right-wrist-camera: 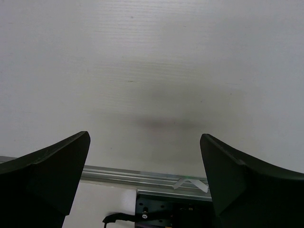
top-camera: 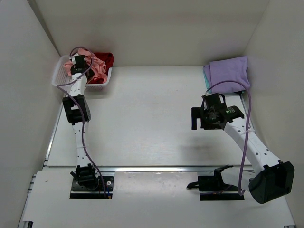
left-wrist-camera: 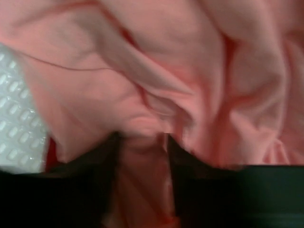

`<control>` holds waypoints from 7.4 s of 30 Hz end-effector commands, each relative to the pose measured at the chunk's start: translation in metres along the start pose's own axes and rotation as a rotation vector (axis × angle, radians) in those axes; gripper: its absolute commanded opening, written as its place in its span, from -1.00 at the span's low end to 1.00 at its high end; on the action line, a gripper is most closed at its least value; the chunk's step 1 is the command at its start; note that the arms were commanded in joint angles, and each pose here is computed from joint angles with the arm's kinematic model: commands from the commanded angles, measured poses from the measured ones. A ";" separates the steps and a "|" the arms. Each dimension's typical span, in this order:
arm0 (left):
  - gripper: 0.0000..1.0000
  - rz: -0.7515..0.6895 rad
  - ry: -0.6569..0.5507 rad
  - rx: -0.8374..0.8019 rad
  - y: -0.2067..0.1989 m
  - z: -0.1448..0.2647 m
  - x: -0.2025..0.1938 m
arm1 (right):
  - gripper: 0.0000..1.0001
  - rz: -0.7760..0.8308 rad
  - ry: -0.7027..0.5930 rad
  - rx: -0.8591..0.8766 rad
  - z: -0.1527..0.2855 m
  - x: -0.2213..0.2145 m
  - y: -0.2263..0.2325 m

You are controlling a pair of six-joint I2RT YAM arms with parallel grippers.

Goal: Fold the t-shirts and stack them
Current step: Grab crumpled tshirt from bin with the left arm, then move the tshirt to the center of the board, then flatten out the tshirt

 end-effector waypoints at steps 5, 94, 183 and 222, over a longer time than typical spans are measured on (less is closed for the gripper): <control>-1.00 0.164 -0.034 -0.150 -0.015 0.013 0.037 | 1.00 -0.027 -0.018 0.008 0.008 0.002 0.001; -0.02 -0.120 0.748 -0.421 -0.012 0.361 -0.300 | 0.10 0.102 0.082 0.529 -0.010 -0.075 0.110; -1.00 -0.278 0.823 -0.694 -0.257 0.240 -0.402 | -0.99 0.382 -0.770 0.132 0.171 0.160 0.050; -1.00 0.185 -0.263 -0.946 -0.146 0.485 0.121 | -0.99 0.175 -1.305 -0.244 0.325 0.228 -0.063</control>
Point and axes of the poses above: each gripper's point midway between its finger pads, its own z axis back along the fingers, its own y axis along the line the jaws close on, x = y × z, the point moved 6 cm from there along z, back along the fingers, and after that the axes turned 8 degrees about z, right-handed, at the moved point
